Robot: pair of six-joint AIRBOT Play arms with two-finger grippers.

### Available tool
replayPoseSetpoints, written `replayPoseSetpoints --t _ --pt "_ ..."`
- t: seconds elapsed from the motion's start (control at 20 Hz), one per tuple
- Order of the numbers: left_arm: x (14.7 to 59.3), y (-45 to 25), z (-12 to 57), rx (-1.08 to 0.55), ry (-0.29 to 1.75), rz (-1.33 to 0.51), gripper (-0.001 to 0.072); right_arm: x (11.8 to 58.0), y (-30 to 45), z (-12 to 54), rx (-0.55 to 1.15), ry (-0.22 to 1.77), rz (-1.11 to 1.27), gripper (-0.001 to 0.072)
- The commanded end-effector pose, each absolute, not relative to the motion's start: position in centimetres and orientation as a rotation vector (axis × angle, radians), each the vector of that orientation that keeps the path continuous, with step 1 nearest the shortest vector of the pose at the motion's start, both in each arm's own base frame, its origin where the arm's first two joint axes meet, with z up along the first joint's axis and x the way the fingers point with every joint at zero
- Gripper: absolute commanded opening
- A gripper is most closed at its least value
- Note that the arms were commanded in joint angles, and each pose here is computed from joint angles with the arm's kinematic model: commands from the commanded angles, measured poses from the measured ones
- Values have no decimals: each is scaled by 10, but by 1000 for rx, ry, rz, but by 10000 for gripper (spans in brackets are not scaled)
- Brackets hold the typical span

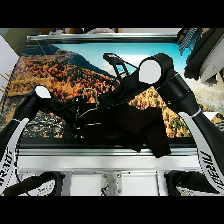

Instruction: Fold the clothes and pants, and hang the long-sleeved shirts on hangers.

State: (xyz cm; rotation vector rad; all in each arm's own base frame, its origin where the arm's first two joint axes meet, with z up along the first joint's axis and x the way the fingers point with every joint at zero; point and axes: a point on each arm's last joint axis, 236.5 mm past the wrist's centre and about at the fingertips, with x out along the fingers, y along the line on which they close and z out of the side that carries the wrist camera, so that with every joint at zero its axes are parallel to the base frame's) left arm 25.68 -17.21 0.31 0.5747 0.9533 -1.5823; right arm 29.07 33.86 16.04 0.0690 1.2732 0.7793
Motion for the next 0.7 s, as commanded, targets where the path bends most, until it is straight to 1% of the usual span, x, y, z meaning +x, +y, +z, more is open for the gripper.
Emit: replayPoseSetpoints --t 0.0,0.1,0.2,0.45,0.65 --pt "257 -171 3 573 959 -1578 16 287 332 173 30 1229 804 537" --pt "257 -171 3 573 959 -1578 16 283 328 187 5 1180 837 543" --pt "257 -171 3 573 959 -1578 16 278 325 198 -6 1145 855 696" --pt "257 -171 3 573 959 -1579 16 282 312 213 -36 1081 886 696" --pt "257 -171 3 573 959 -1579 16 282 277 233 -6 1066 981 696"
